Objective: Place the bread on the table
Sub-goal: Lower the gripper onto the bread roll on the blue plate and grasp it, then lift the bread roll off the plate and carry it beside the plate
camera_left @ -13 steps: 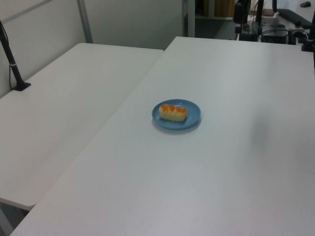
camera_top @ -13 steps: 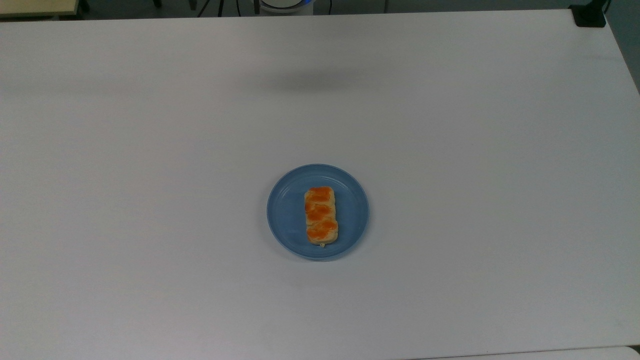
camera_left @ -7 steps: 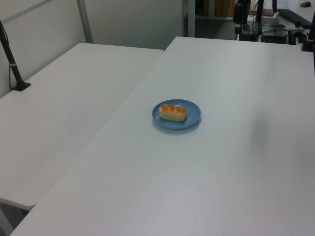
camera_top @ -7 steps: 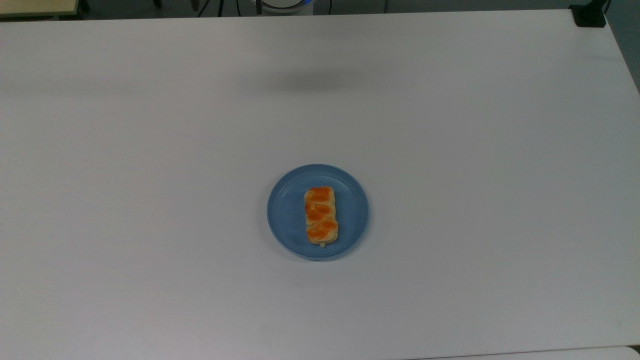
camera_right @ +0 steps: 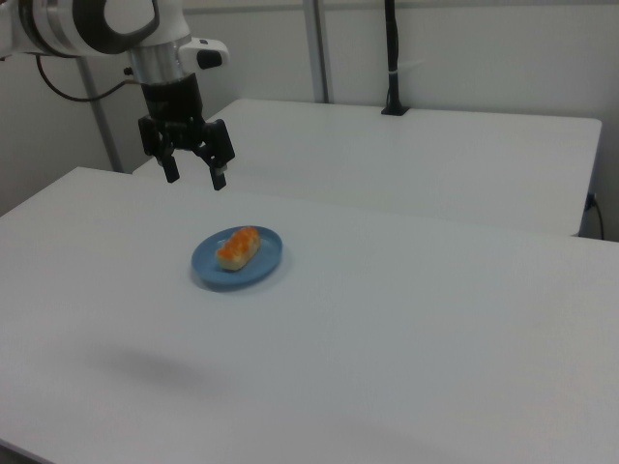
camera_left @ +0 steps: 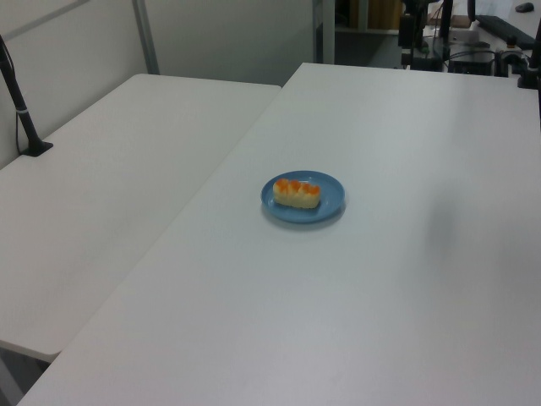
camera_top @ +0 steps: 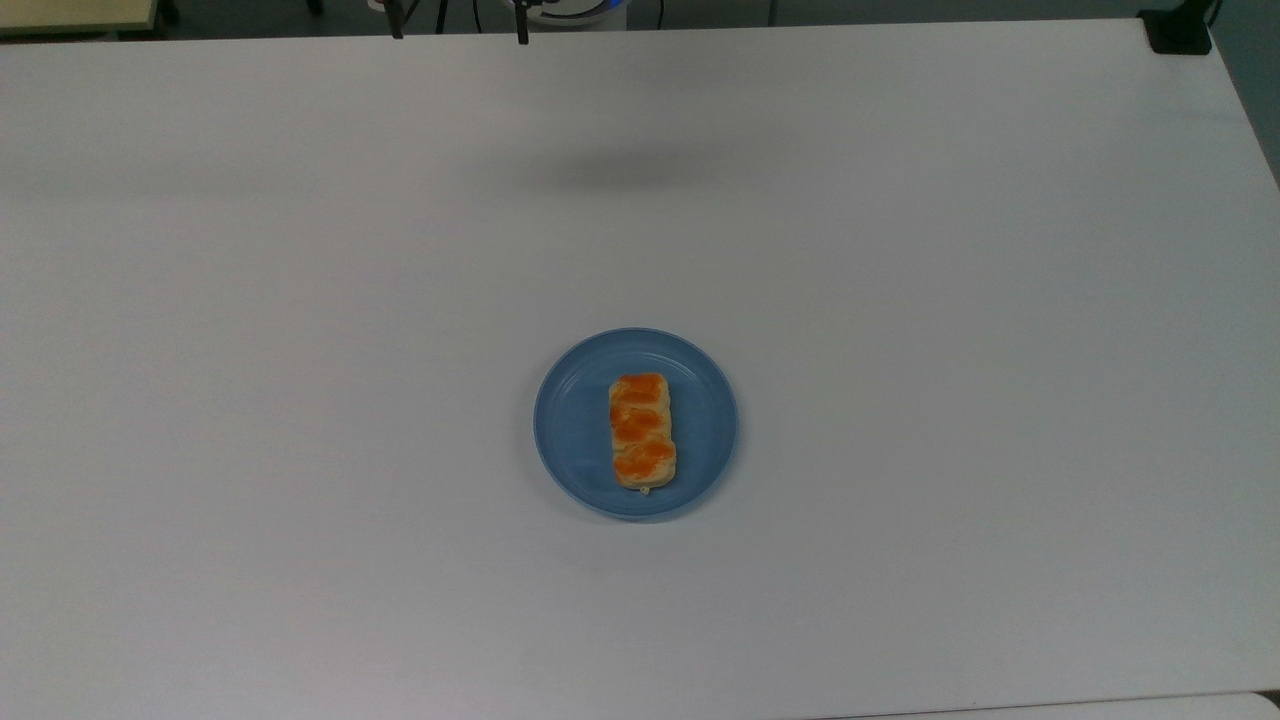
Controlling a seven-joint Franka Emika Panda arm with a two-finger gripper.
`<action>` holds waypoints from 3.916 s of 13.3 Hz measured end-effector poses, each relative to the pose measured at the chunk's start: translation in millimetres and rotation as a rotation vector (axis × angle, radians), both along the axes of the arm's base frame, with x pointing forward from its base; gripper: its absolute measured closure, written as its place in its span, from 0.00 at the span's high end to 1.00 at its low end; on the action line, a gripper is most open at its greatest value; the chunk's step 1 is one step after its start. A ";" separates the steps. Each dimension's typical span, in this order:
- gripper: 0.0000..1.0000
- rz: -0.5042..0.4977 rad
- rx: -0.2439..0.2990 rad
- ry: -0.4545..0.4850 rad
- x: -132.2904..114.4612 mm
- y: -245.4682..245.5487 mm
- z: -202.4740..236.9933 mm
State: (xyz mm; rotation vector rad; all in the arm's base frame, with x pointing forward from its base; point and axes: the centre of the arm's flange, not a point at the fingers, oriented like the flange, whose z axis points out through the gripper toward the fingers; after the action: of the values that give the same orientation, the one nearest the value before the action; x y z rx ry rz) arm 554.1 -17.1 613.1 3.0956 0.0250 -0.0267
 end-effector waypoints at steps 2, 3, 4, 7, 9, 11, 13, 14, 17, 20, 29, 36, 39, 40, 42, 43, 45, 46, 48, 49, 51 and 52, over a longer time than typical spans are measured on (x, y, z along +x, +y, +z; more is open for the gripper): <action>1.00 0.005 0.003 0.001 4.6 2.8 -6.0; 1.00 0.009 0.003 -0.004 9.1 5.0 -10.7; 1.00 0.014 0.005 -0.010 15.0 8.0 -16.9; 1.00 0.040 0.039 -0.013 41.3 29.2 -48.9; 1.00 0.048 0.051 -0.049 63.8 43.7 -72.5; 1.00 0.024 0.053 -0.085 81.0 58.8 -93.9; 1.00 0.014 0.053 -0.104 100.1 73.7 -129.2; 1.00 0.018 0.052 -0.105 110.2 80.6 -152.4; 1.00 0.036 0.052 -0.122 127.9 97.3 -194.6; 1.00 0.064 0.055 -0.171 146.8 119.3 -247.6; 0.96 0.072 0.058 -0.205 156.6 141.5 -296.6; 0.26 0.033 0.052 -0.230 162.0 144.8 -292.1; 0.26 0.028 0.044 -0.249 164.6 129.3 -258.5; 0.26 0.028 0.034 -0.243 164.0 116.6 -248.1; 0.26 0.033 0.010 -0.245 164.8 67.0 -225.7; 0.26 0.036 -0.004 -0.245 165.2 43.0 -222.0; 0.27 0.049 -0.037 -0.229 163.6 -6.9 -227.0; 0.28 0.053 -0.049 -0.215 161.5 -28.1 -233.3; 0.30 0.055 -0.066 -0.180 157.3 -59.6 -251.4; 0.33 0.059 -0.092 -0.153 155.6 -73.9 -266.6; 0.43 0.067 -0.116 -0.142 156.4 -82.5 -283.1; 0.59 0.072 -0.121 -0.142 157.8 -82.6 -292.2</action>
State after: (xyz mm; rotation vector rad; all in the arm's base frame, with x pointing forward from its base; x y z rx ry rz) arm 711.9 -99.7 320.9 2.9651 0.1249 0.1865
